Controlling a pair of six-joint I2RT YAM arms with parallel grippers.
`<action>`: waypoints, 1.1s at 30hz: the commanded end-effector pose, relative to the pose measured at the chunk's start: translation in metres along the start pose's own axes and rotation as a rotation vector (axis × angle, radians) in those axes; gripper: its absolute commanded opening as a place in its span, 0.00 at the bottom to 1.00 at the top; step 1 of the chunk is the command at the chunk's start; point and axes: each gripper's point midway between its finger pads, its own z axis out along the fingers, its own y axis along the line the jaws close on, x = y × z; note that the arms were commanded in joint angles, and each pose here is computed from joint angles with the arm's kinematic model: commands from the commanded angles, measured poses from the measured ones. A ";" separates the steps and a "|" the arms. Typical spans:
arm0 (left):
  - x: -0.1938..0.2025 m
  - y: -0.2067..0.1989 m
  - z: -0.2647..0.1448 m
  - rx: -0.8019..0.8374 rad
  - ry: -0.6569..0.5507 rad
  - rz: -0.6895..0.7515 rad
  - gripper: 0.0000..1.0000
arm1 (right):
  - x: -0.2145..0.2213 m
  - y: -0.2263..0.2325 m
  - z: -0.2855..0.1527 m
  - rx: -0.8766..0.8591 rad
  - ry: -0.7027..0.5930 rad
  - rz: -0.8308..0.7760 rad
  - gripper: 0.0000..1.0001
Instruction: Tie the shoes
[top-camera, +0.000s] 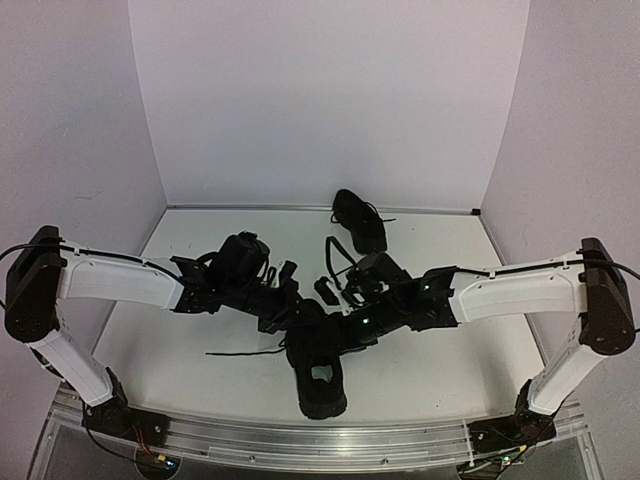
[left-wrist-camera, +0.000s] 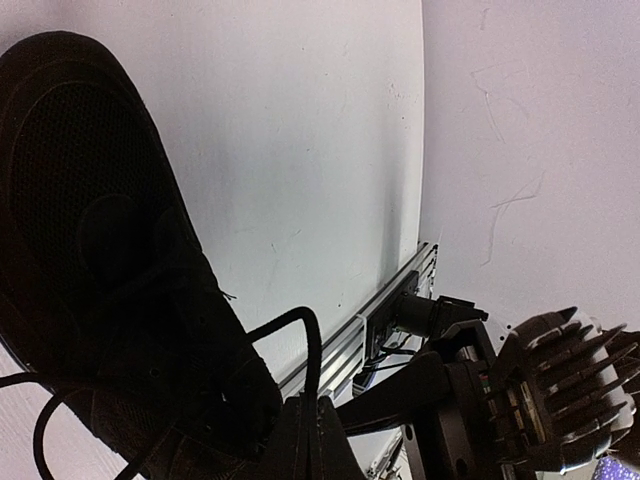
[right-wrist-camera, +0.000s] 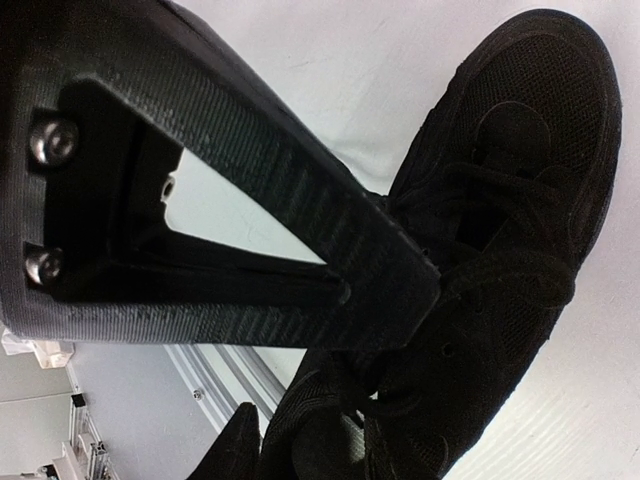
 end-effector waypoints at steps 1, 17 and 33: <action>-0.004 -0.022 -0.011 0.081 -0.031 0.009 0.00 | -0.011 -0.004 -0.002 0.049 -0.055 0.004 0.33; -0.002 -0.024 -0.008 0.102 -0.007 -0.001 0.00 | -0.015 -0.011 -0.009 0.097 -0.087 0.000 0.05; -0.005 -0.011 -0.015 0.001 -0.042 0.037 0.16 | -0.016 0.005 -0.039 0.050 -0.127 -0.017 0.00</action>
